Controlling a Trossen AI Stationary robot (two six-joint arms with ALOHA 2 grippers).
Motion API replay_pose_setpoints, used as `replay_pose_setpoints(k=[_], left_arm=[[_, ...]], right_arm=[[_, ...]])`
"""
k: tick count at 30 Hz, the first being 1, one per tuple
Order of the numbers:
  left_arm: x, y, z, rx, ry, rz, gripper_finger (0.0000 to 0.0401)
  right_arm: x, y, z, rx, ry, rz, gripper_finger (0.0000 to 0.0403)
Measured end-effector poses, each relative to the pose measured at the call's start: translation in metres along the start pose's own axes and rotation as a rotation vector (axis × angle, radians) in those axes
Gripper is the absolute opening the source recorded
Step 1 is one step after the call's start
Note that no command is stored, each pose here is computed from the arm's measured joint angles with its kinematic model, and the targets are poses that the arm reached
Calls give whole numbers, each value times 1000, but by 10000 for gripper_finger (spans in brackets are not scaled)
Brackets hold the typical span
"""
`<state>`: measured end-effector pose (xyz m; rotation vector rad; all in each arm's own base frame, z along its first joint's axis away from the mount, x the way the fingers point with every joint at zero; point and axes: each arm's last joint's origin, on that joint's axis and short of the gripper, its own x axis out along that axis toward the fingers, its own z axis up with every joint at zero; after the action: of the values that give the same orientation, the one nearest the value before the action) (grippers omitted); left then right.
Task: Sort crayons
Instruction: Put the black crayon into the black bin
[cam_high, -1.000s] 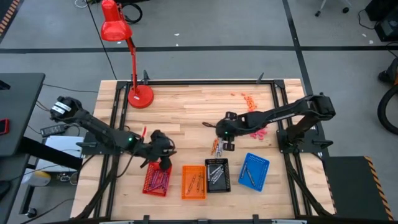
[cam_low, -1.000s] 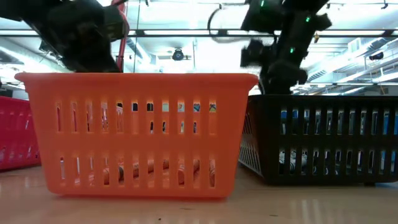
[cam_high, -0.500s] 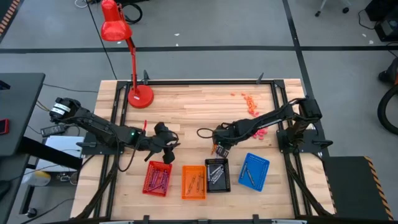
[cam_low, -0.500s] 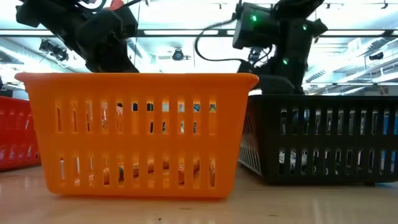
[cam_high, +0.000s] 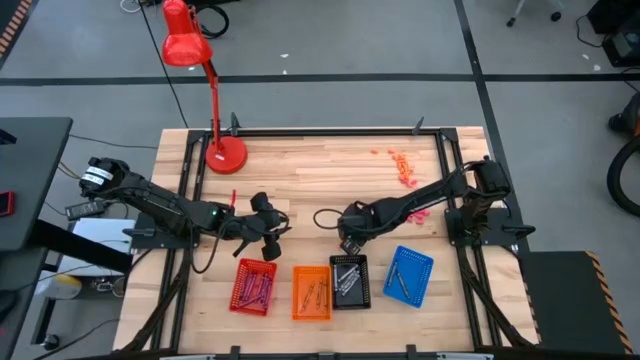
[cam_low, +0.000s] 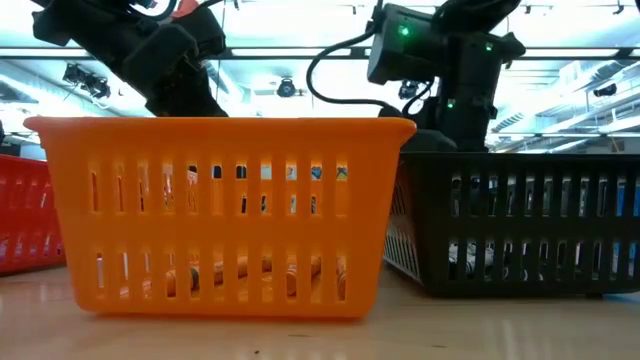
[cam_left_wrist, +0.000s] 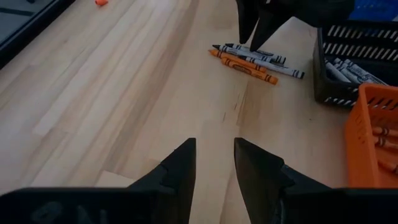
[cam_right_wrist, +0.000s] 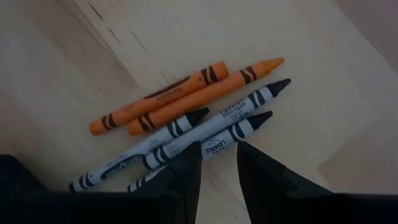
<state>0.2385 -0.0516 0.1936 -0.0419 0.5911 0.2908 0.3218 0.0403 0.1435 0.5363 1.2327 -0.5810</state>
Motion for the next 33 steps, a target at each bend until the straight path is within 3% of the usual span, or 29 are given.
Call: replay_pose_setpoints(k=[19, 23, 33], left_arm=[[0, -1, 2, -11, -18, -7, 121], [0, -1, 3, 35, -28, -9, 121], [0, -1, 4, 90, -40, -11, 121]], right_arm=[[1, -6, -6, 71, 17, -78, 109], [2, -10, -8, 95, 45, -115, 109], [-10, -9, -8, 208, 73, -42, 109]])
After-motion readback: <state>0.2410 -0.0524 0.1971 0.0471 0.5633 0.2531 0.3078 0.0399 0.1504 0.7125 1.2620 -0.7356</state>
